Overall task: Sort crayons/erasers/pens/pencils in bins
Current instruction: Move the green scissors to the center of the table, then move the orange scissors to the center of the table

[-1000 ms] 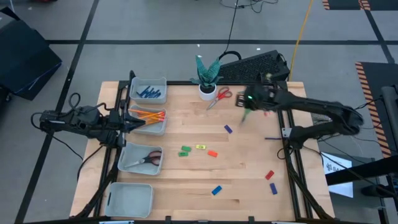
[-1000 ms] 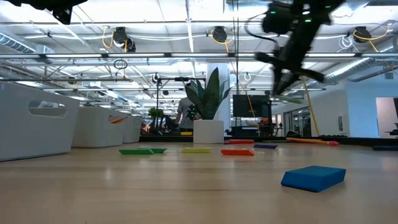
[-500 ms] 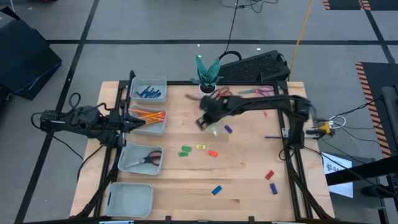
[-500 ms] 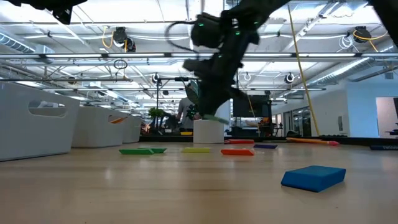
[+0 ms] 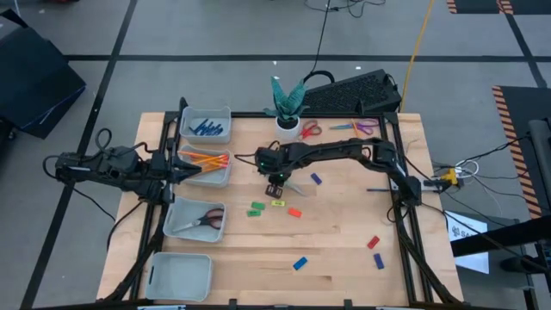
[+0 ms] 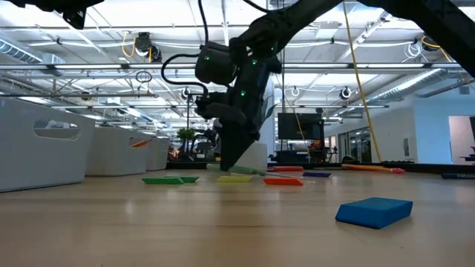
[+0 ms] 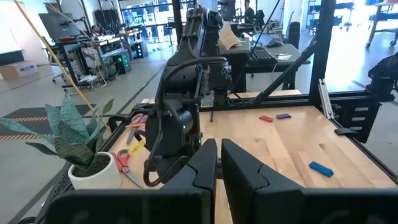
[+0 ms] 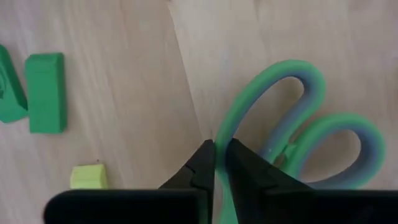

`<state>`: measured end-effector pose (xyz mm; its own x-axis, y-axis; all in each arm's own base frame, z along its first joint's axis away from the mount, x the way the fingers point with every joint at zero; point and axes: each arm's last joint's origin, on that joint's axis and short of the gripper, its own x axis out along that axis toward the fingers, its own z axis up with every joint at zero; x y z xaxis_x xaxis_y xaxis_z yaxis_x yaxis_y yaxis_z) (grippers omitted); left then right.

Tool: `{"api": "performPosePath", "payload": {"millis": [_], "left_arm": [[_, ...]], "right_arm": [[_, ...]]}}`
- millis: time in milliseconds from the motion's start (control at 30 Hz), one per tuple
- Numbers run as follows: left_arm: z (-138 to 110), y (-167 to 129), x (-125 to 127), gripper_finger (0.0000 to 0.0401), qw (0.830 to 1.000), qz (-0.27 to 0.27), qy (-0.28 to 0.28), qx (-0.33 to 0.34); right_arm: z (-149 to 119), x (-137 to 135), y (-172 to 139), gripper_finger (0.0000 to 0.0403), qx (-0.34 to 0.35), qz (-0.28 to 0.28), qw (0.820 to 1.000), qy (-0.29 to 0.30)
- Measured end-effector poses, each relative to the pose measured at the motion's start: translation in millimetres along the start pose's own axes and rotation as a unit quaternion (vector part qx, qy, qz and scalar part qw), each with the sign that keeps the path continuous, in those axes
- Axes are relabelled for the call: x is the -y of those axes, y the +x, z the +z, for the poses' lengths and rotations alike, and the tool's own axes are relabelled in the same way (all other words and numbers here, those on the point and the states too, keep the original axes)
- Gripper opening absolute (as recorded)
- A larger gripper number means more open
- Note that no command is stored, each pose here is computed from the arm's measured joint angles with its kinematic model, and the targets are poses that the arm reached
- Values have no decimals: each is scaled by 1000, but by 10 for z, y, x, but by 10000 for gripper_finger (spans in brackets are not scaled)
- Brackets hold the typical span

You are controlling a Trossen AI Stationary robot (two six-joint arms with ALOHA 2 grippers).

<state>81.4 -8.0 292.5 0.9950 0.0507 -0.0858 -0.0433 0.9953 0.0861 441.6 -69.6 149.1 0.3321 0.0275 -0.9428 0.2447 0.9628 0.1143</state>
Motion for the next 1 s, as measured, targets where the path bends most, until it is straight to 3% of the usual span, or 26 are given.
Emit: {"api": "performPosePath", "payload": {"millis": [200,367,467,600,767,1000], "left_arm": [[0,-1,0,28,1000,0,0,0],[0,-1,0,28,1000,0,0,0],[0,-1,0,28,1000,0,0,0],[0,-1,0,28,1000,0,0,0],[0,-1,0,28,1000,0,0,0],[0,-1,0,28,1000,0,0,0]], "right_arm": [[34,-8,-143,97,21,2,1000,5],[34,78,-704,163,46,-4,999,-23],[-84,257,-1133,185,47,-27,997,-55],[-407,698,-1470,193,46,-54,997,-41],[-947,1215,-1476,185,62,-85,994,-18],[-1454,1656,-1049,169,132,-54,990,-14]]}}
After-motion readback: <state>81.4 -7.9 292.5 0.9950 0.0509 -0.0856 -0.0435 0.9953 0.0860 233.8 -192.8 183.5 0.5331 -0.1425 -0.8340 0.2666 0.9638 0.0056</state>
